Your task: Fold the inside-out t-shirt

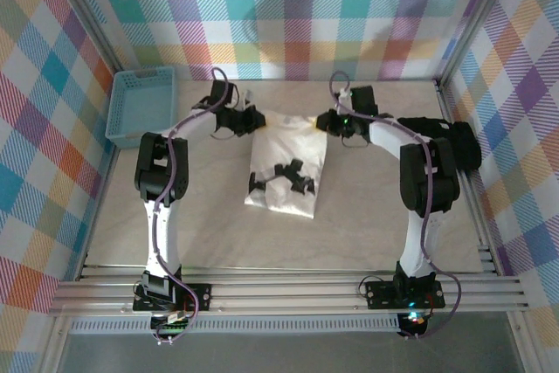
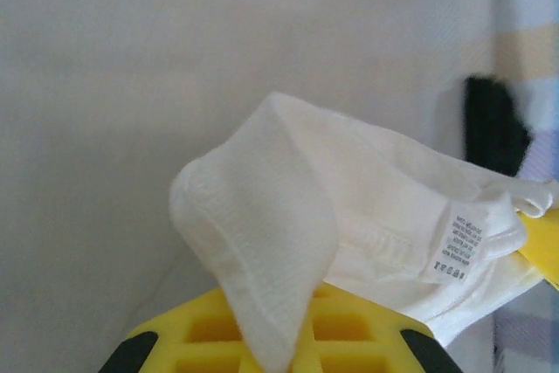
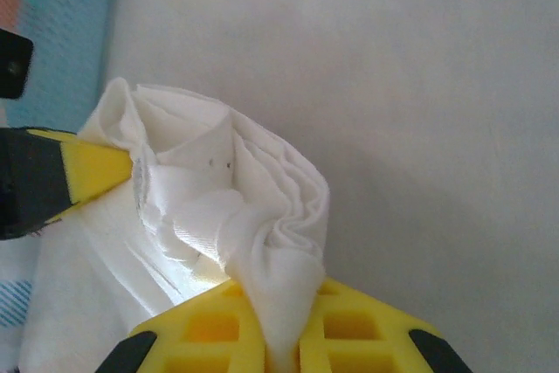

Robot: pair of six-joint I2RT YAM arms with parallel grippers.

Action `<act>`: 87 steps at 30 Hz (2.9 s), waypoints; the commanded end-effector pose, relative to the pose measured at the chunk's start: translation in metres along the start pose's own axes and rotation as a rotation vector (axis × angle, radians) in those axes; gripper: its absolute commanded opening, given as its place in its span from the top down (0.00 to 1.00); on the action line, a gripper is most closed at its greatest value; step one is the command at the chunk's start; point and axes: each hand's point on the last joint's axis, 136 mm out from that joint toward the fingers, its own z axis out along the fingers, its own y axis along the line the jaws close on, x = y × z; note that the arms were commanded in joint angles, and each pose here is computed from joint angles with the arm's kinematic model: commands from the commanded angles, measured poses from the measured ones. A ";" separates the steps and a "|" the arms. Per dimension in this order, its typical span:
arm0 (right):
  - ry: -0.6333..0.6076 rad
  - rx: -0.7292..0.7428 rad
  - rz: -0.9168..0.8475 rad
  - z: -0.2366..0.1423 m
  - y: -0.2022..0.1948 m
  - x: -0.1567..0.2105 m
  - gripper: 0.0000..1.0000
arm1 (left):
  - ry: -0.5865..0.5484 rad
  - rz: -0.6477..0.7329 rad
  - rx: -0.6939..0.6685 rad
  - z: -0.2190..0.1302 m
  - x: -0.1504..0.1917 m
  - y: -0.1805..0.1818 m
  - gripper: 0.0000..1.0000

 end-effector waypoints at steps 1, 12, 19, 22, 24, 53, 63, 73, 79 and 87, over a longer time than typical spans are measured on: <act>-0.166 -0.112 -0.149 -0.040 0.052 -0.077 1.00 | -0.177 0.119 0.107 -0.045 -0.074 -0.066 1.00; -0.222 -0.266 -0.346 -0.091 0.116 -0.089 1.00 | -0.213 0.203 0.171 -0.074 -0.062 -0.112 1.00; -0.053 -0.284 -0.231 -0.093 0.097 0.024 1.00 | -0.107 0.173 0.137 -0.065 0.067 -0.084 1.00; 0.012 -0.250 -0.157 -0.100 0.084 0.078 1.00 | -0.041 0.166 0.123 -0.063 0.127 -0.081 1.00; 0.053 -0.218 -0.110 -0.105 0.074 0.107 1.00 | -0.010 0.172 0.101 -0.061 0.158 -0.081 1.00; 0.331 0.217 -0.024 0.016 -0.070 0.099 0.82 | 0.077 0.124 -0.207 0.037 0.115 0.028 0.82; 0.248 0.194 -0.079 -0.027 -0.046 0.052 0.51 | 0.011 0.163 -0.341 -0.006 0.094 0.030 0.45; 0.226 0.107 0.010 -0.059 -0.024 0.077 0.25 | -0.081 0.132 -0.365 -0.058 0.114 0.007 0.27; 0.278 0.094 0.083 -0.040 -0.033 0.100 0.20 | -0.007 0.186 -0.105 -0.024 0.130 -0.055 0.31; 0.356 0.049 0.140 -0.009 -0.035 0.124 0.18 | 0.006 0.097 -0.275 0.000 0.132 0.016 0.33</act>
